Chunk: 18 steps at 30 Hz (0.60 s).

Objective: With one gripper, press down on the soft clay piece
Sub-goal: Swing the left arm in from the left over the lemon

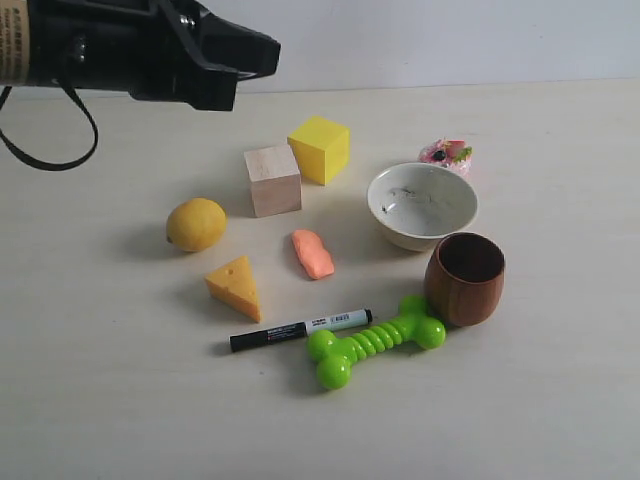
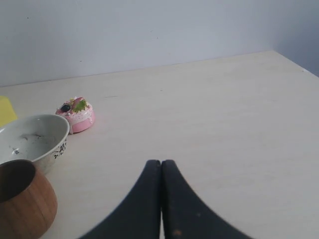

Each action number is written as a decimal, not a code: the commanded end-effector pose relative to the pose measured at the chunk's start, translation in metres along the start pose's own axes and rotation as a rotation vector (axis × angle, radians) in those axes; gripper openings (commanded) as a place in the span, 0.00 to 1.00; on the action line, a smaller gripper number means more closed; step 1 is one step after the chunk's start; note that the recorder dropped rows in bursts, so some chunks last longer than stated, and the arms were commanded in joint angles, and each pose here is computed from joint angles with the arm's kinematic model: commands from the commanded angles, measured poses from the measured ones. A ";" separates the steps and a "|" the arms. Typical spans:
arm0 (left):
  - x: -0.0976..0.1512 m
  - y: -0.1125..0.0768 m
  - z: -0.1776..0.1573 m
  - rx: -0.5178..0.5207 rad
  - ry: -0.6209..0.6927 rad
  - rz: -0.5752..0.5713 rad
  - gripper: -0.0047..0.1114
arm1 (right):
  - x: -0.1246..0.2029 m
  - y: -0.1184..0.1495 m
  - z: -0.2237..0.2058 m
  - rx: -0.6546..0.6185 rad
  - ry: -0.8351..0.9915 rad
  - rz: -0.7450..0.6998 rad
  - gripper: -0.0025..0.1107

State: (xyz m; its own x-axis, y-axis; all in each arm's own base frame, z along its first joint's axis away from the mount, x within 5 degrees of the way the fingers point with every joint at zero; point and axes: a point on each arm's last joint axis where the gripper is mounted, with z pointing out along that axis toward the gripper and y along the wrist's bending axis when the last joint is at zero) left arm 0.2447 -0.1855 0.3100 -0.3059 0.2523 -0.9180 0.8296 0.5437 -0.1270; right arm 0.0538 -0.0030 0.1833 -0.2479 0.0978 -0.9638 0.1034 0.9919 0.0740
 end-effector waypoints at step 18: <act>0.015 0.003 0.017 0.109 0.074 -0.134 0.04 | 0.001 0.000 0.000 0.006 -0.006 0.002 0.02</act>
State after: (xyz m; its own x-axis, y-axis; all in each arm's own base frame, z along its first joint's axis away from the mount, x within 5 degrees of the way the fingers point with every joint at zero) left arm 0.2459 -0.1925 0.2961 -0.4133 0.2439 -0.8773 0.8325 0.4915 -0.2556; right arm 0.0538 -0.0030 0.1833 -0.2479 0.0978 -0.9638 0.1034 0.9919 0.0740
